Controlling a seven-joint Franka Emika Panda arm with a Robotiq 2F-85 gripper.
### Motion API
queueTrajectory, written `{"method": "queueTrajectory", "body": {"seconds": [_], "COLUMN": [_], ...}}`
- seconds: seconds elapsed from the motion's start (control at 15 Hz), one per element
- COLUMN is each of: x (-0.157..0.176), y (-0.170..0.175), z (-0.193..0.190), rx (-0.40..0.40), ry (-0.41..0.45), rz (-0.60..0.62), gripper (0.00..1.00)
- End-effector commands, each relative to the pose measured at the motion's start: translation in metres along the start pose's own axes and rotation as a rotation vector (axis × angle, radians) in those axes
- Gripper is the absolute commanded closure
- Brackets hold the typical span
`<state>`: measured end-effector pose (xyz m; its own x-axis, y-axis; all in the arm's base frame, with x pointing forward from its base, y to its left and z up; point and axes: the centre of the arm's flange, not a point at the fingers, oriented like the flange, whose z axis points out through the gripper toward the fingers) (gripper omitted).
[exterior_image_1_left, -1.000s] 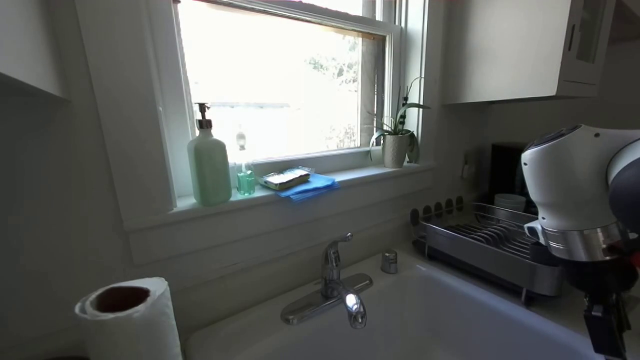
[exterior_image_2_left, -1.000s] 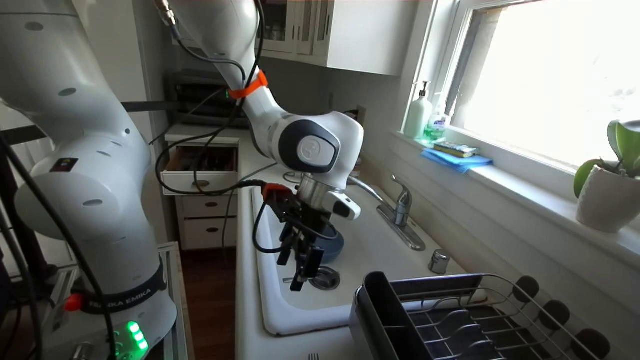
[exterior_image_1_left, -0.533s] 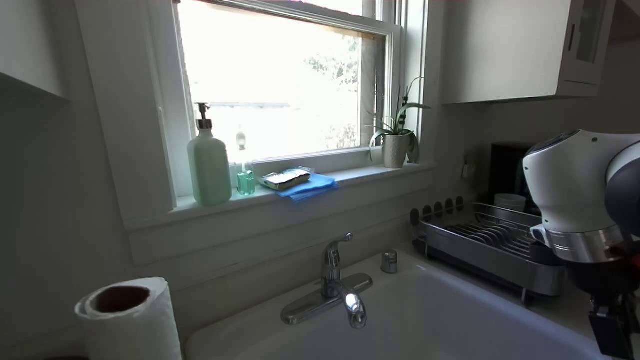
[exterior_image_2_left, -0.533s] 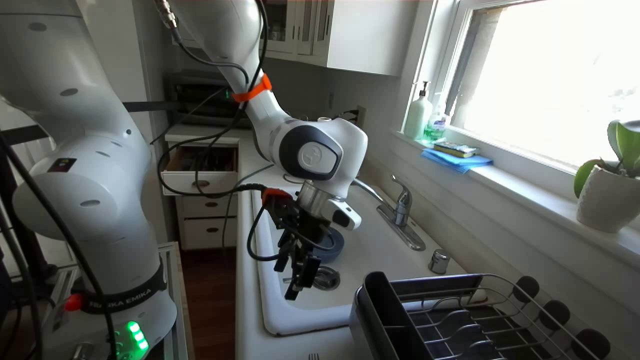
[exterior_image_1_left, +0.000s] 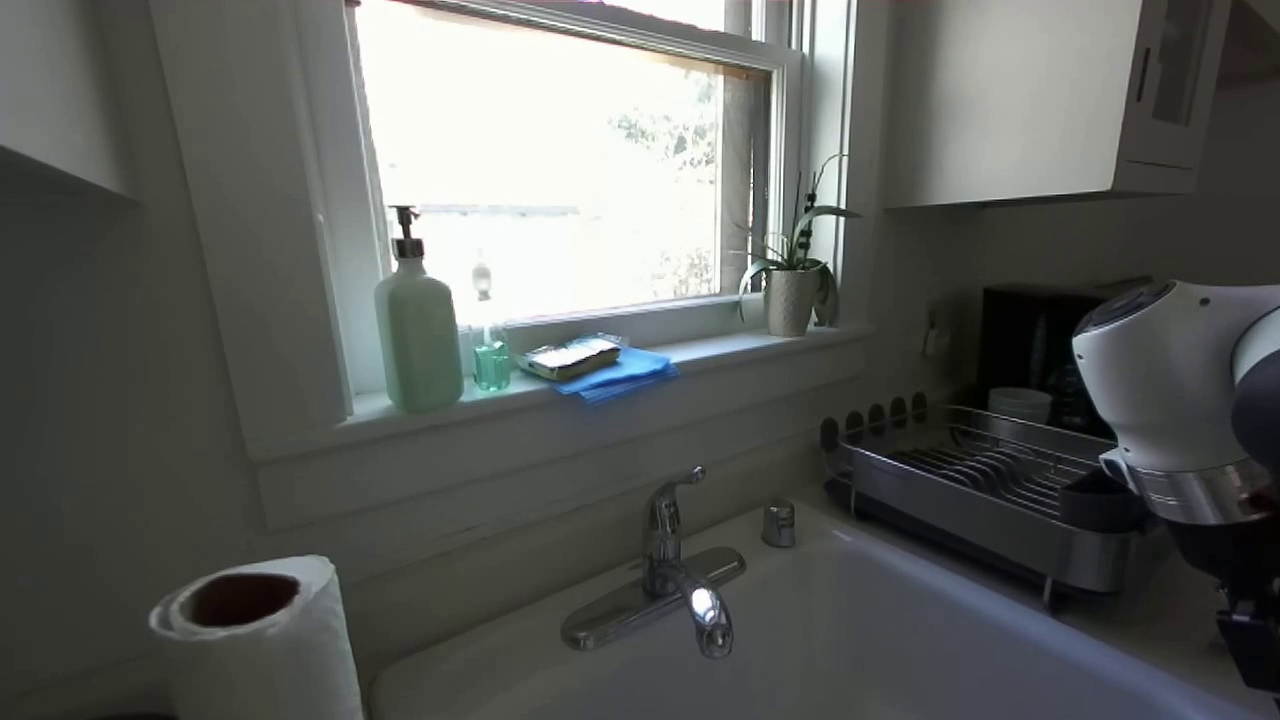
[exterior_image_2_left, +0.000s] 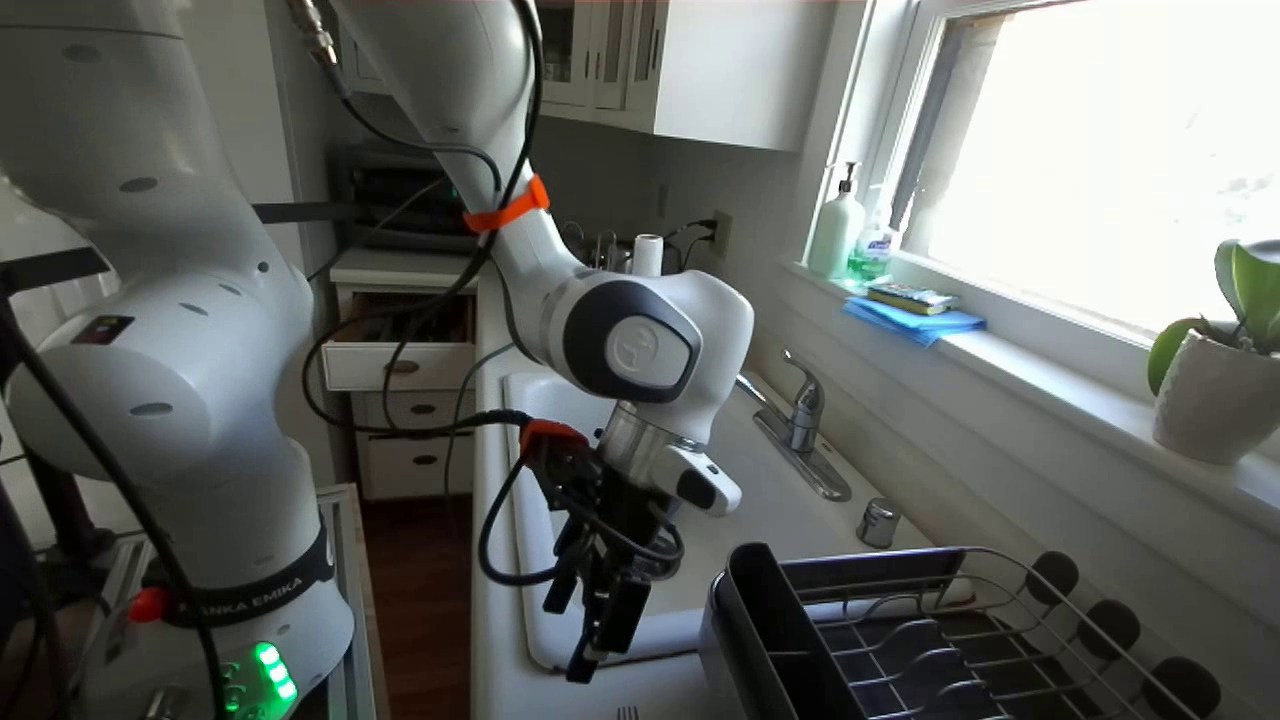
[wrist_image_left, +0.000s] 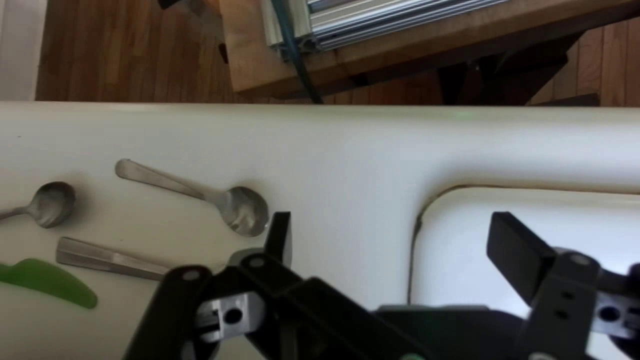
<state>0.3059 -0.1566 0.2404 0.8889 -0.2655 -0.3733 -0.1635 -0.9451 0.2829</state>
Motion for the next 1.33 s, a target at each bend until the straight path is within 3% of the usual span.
{"method": "queueTrajectory", "body": {"seconds": [0.0,0.13,0.27,0.33,0.6,1.0,1.27], "x": [-0.013,-0.013,-0.006,0.008,0.013,0.004,0.005], "y": [0.010,0.012,0.012,0.015,0.014,0.017,0.016], "z": [0.019,0.024,0.033,0.007,0.016,0.028,0.037], "rx": [-0.079,-0.107,-0.087,-0.083,-0.072,-0.164,-0.181], "ry": [0.047,0.072,0.102,0.075,0.081,0.071,0.073], "rz": [-0.004,-0.016,-0.039,-0.035,-0.042,-0.013,-0.008], "gripper": [0.00,0.00,0.00,0.00,0.00,0.00,0.00]}}
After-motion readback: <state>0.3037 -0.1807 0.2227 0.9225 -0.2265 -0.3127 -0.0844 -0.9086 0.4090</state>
